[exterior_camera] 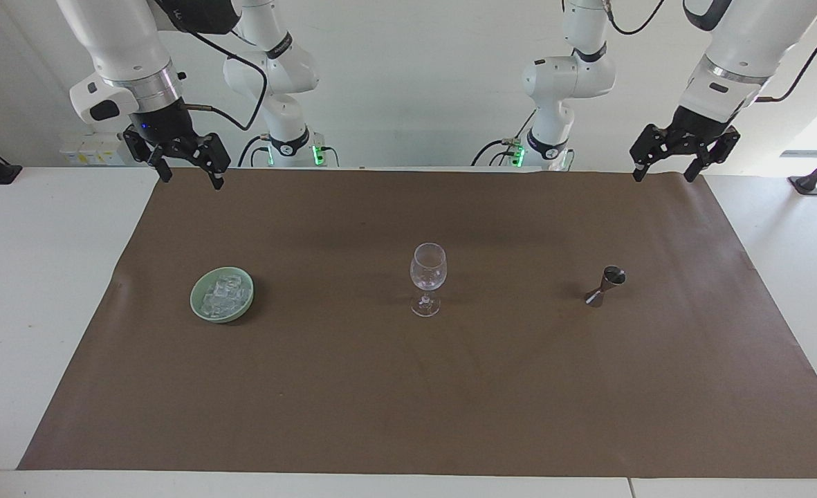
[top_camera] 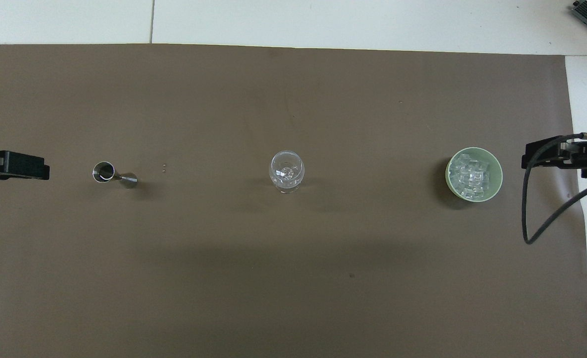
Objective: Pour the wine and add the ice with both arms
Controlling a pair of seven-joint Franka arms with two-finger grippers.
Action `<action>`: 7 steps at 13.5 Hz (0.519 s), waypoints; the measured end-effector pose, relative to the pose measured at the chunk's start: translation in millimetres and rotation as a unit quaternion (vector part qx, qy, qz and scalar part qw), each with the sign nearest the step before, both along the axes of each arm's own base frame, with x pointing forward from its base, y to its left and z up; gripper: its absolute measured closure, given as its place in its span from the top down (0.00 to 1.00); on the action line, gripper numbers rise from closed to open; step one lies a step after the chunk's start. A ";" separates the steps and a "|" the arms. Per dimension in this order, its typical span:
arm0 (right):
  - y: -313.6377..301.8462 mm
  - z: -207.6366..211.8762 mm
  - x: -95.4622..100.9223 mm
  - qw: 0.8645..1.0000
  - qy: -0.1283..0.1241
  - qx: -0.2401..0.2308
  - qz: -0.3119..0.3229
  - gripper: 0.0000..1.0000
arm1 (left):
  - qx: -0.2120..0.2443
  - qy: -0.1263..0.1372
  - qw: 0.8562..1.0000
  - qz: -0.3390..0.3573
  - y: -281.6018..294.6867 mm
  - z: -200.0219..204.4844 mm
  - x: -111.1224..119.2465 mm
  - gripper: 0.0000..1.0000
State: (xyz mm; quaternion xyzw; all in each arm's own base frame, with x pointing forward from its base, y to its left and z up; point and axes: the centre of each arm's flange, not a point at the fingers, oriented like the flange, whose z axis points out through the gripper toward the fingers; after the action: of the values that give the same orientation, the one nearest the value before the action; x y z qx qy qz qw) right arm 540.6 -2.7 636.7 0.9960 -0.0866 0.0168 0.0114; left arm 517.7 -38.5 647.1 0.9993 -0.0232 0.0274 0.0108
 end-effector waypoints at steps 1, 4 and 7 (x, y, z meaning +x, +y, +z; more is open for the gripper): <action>0.0 0.0 0.0 1.000 0.000 0.000 0.000 1.00 | 0.000 0.001 1.000 -0.001 -0.2 -0.3 -0.3 1.00; 0.0 0.0 0.0 1.000 0.000 0.000 0.000 1.00 | 0.001 0.005 1.000 -0.004 -1.9 -1.1 -1.2 1.00; 0.0 0.0 0.0 1.000 0.000 0.000 0.000 1.00 | 0.001 0.006 1.000 -0.004 -2.0 -1.2 -1.3 1.00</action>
State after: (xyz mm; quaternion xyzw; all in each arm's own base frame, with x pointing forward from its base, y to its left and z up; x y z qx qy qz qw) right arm 540.6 -2.7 636.7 0.9960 -0.0866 0.0168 0.0114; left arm 516.3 -40.5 645.8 0.9994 -0.0268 0.0216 0.0104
